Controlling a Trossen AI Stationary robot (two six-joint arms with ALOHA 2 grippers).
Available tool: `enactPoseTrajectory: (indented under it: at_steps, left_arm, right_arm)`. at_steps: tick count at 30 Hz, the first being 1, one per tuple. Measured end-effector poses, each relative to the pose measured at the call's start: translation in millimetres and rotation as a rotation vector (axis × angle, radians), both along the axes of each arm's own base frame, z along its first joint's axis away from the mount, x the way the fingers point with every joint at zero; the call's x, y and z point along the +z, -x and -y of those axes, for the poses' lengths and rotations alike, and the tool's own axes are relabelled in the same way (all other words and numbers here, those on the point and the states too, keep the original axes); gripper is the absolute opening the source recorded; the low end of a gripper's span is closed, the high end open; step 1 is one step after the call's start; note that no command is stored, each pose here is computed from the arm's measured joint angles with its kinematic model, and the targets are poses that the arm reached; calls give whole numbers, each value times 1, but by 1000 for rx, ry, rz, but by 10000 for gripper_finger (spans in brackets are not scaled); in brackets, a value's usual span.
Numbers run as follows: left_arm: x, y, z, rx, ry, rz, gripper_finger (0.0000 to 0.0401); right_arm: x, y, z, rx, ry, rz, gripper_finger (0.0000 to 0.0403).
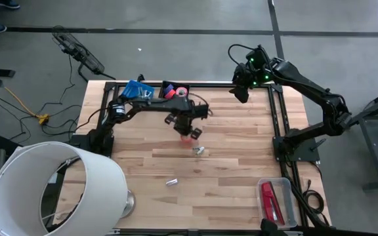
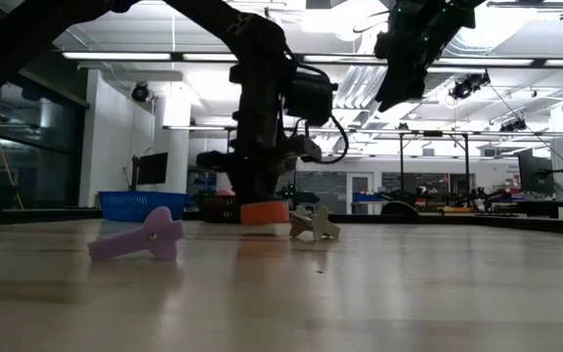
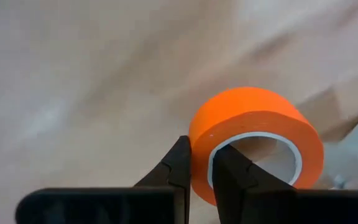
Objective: Pick and place Stapler, Stapler remover, tape
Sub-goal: Put the orange tape into the black bin
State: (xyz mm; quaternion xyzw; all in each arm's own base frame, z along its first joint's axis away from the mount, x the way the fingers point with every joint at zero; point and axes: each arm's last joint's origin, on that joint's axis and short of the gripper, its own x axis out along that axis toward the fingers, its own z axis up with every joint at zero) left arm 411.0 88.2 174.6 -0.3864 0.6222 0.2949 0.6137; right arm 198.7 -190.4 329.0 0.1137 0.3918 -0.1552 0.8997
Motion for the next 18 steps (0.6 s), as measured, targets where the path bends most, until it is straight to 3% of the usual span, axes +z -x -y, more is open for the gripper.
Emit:
enactPoseTrajectory:
  at_steps: [10, 18]
  left_arm:
    - [61, 8, -77, 144, -210, 51, 32]
    - [71, 27, -139, 318, -330, 113, 32]
  right_arm:
    - [1, -1, 1, -1, 7, 8, 243]
    - [1, -1, 1, -3, 6, 9, 243]
